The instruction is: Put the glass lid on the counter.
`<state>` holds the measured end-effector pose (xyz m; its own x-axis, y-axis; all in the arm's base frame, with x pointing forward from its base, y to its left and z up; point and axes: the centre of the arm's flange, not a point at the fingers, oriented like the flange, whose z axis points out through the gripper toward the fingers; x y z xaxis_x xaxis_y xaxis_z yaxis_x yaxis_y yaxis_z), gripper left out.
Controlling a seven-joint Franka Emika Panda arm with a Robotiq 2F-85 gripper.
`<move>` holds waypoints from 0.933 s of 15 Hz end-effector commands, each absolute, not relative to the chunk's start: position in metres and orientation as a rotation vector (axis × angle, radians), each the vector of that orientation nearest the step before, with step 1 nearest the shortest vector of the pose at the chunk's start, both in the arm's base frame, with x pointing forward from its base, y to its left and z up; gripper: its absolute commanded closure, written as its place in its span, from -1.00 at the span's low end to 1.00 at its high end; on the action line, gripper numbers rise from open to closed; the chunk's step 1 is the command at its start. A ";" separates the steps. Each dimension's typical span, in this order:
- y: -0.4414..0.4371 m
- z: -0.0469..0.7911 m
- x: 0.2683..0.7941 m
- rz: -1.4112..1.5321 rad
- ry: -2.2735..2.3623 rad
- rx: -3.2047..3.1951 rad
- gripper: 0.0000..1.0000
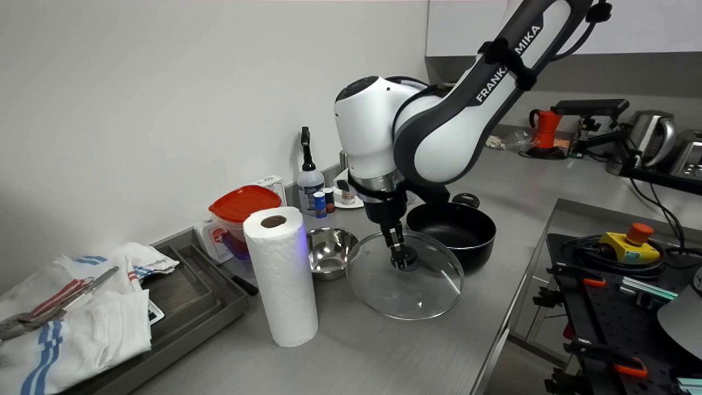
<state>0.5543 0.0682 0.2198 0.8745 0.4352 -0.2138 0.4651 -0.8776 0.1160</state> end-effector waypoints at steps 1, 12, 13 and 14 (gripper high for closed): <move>0.094 0.218 0.573 -0.266 0.825 2.800 0.55; 0.120 0.183 0.587 -0.313 1.055 2.743 0.55; 0.122 0.181 0.587 -0.318 1.072 2.737 0.55; 0.124 0.179 0.587 -0.323 1.085 2.732 0.55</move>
